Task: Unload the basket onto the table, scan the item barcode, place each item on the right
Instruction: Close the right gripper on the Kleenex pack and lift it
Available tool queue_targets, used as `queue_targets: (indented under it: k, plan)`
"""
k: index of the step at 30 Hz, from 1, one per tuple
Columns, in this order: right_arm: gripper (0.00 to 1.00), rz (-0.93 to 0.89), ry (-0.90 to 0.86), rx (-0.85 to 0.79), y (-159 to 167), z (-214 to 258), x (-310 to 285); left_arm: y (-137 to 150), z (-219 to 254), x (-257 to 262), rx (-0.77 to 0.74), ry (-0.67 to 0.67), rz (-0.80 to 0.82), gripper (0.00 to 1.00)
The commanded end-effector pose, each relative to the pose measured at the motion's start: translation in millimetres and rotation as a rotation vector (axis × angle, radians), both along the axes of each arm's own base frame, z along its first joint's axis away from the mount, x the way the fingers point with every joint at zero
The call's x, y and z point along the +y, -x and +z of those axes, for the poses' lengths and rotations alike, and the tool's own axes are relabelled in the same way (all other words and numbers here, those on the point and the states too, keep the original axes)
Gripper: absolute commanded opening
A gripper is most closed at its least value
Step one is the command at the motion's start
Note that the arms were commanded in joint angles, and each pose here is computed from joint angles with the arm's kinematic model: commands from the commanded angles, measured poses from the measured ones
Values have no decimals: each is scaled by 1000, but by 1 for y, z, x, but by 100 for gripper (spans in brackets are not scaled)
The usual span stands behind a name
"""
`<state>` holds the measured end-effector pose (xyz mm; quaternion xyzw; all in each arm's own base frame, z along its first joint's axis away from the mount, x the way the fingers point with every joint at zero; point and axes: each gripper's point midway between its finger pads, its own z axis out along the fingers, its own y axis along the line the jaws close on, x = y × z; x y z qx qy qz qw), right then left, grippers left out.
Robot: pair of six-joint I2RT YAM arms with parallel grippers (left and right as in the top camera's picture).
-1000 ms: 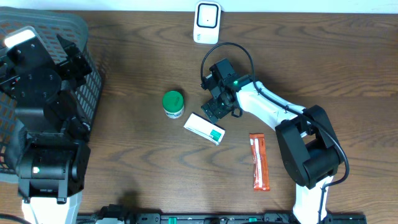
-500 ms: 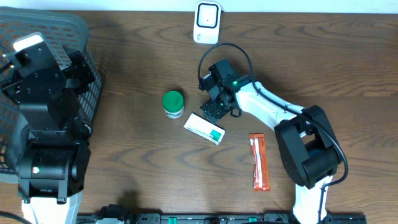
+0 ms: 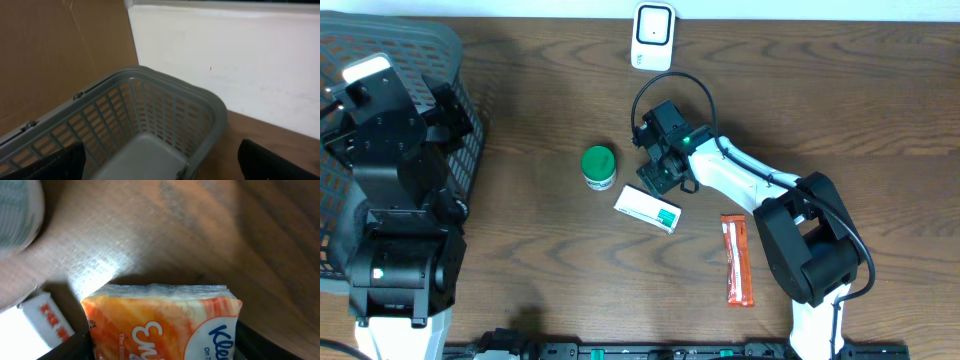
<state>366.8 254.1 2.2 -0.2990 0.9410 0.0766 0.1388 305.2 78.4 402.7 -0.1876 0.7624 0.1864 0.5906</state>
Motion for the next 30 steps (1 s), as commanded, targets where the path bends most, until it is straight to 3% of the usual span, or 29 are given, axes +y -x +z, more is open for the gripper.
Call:
queue_targets:
  k: [1,18,30]
  plan:
    - [71,-121,28,15,-6,-15,-14,3,-7,3,26,0,15,96]
    - [65,-249,13,60,-7,-7,-20,34,-68,4,342,-17,15,96]
    - [61,-348,23,192,-4,51,-25,41,-77,5,392,-20,15,96]
